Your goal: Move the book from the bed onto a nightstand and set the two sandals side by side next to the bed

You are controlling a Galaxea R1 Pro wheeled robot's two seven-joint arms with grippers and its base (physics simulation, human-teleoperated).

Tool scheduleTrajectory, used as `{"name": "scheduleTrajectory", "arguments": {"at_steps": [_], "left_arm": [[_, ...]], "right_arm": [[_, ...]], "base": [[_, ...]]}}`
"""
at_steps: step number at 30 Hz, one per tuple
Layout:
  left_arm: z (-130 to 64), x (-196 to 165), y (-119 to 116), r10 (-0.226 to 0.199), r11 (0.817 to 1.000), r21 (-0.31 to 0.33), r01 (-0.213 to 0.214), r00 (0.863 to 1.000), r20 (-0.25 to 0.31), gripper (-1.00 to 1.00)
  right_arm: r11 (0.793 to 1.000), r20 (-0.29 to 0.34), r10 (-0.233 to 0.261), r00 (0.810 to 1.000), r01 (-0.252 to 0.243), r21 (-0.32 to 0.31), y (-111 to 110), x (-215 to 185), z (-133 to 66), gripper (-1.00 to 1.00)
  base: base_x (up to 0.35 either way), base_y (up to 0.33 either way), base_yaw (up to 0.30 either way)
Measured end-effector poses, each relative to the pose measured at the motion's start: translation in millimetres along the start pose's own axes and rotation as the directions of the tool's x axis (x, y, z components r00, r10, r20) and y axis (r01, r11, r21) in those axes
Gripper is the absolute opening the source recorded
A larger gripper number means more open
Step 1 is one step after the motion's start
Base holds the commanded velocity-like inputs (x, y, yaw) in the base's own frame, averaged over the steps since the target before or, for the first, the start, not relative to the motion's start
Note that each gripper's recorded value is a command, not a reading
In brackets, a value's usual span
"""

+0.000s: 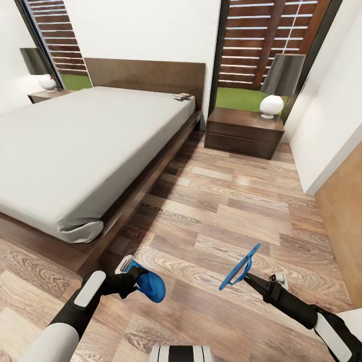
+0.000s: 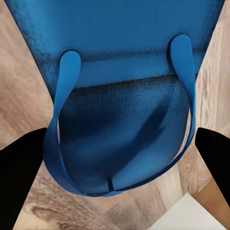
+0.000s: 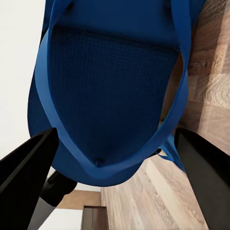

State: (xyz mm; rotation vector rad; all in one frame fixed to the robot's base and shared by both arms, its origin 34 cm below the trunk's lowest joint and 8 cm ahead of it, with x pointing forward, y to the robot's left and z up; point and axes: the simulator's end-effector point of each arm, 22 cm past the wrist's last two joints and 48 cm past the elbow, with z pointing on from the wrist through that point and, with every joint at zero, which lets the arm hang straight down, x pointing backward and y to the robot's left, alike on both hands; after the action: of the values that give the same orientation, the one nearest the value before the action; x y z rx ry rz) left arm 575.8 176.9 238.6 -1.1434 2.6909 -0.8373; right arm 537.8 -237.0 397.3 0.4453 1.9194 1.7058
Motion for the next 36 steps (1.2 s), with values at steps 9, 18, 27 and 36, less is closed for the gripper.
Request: {"name": "scheduleTrajectory", "arguments": {"at_steps": [9, 18, 27, 36], "left_arm": [[-0.1, -1, 4, 0.000, 1.000, -0.014, 0.000, 1.000, 0.003, -1.00], [-1.0, -6, 12, 0.001, 0.997, -0.078, 0.000, 1.000, 0.007, -1.00], [0.6, -14, 8, -0.009, 0.997, -0.081, 0.011, 1.000, 0.030, -1.00], [3.7, -21, -1, -0.020, 0.997, -0.080, 0.023, 0.999, 0.044, -1.00]], "right_arm": [[0.997, -0.013, -0.021, 1.000, 0.020, -0.077, 22, 5, 1.8, -1.00], [0.972, -0.019, -0.130, 0.991, 0.124, -0.198, 62, 21, 1.0, -1.00], [0.943, -0.084, -0.167, 0.982, 0.134, -0.306, 118, 58, -1.1, -1.00], [0.939, -0.054, -0.153, 0.987, 0.128, -0.318, 132, 51, -12.6, -1.00]], "base": [[0.000, 0.000, 0.000], [0.000, 0.000, 0.000], [0.000, 0.000, 0.000], [0.000, 0.000, 0.000]]}}
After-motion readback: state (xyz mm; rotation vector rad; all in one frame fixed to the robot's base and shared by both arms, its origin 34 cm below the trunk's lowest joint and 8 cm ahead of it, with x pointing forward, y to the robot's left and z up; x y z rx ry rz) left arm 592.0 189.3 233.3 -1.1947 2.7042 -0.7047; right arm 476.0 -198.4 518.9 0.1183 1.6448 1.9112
